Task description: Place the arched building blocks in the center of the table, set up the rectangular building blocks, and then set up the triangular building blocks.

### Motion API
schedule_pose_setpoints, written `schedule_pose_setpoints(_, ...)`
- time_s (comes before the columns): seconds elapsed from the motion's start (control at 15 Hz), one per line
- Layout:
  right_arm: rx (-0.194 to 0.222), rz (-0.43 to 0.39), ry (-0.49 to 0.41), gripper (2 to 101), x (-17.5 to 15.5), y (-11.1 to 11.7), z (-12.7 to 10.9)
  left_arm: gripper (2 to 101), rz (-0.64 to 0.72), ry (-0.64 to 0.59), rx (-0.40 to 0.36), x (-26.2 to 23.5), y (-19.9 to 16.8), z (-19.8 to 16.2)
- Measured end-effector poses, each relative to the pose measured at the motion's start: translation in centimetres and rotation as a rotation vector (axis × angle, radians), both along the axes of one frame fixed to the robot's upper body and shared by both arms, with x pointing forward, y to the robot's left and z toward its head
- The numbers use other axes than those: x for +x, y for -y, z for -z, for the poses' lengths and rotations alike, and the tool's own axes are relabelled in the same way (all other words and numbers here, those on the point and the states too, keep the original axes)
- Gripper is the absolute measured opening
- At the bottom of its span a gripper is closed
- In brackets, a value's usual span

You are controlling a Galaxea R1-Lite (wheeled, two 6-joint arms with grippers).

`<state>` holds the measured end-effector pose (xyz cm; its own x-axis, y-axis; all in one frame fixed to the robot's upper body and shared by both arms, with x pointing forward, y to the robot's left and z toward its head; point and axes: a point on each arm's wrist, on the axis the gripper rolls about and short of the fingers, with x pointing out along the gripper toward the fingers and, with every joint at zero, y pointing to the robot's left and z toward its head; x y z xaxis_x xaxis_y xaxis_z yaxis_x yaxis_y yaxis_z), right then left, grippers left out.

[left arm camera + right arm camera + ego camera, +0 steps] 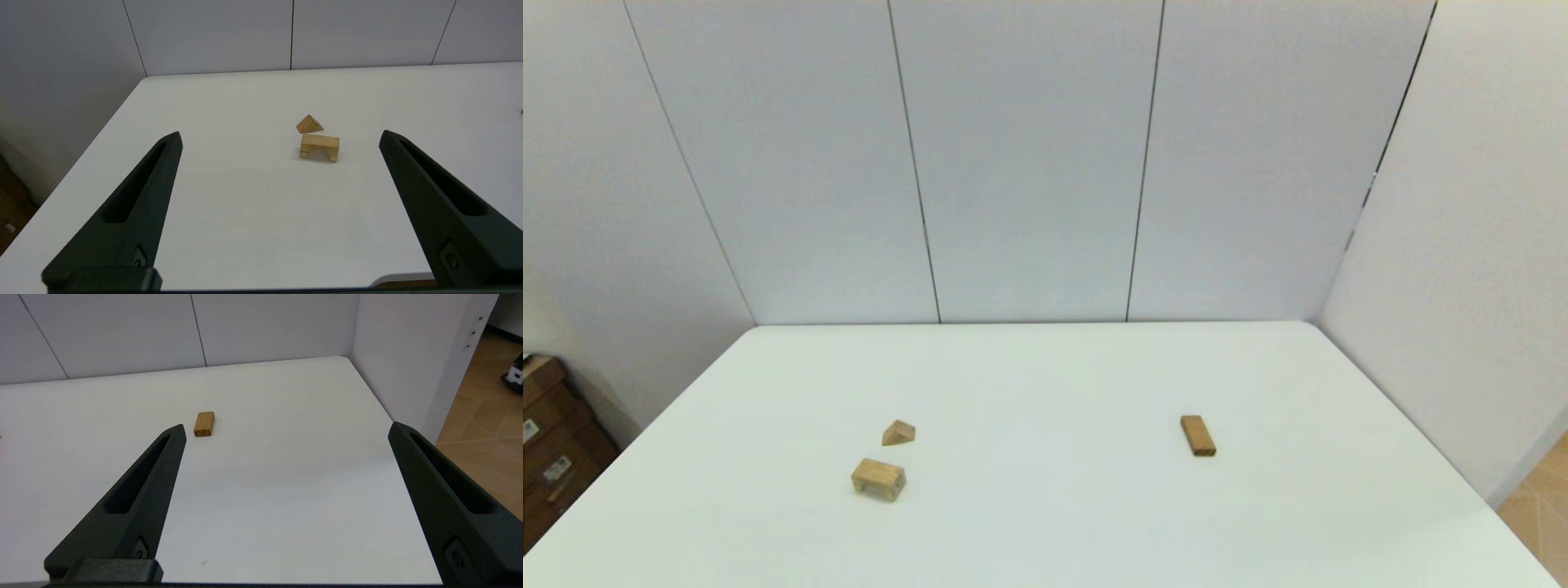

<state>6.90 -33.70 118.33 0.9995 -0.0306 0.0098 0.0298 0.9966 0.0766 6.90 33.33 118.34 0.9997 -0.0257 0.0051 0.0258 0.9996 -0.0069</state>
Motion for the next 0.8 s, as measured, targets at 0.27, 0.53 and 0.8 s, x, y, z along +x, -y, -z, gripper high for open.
schedule_pose_setpoints(0.27, 0.0, 0.0, 0.0, 98.0, 0.0, 0.0, 0.0, 97.8, 0.0, 0.0, -0.001, 0.0, 0.0, 0.0)
schedule_pose_setpoints(0.53, 0.0, 0.0, 0.0, 98.0, 0.0, 0.0, 0.0, 97.8, -0.001, 0.0, 0.0, 0.0, 0.0, 0.0)
schedule_pose_setpoints(0.8, 0.0, 0.0, 0.0, 98.0, 0.0, 0.0, 0.0, 97.8, 0.0, 0.0, 0.0, 0.0, 0.0, 0.0)
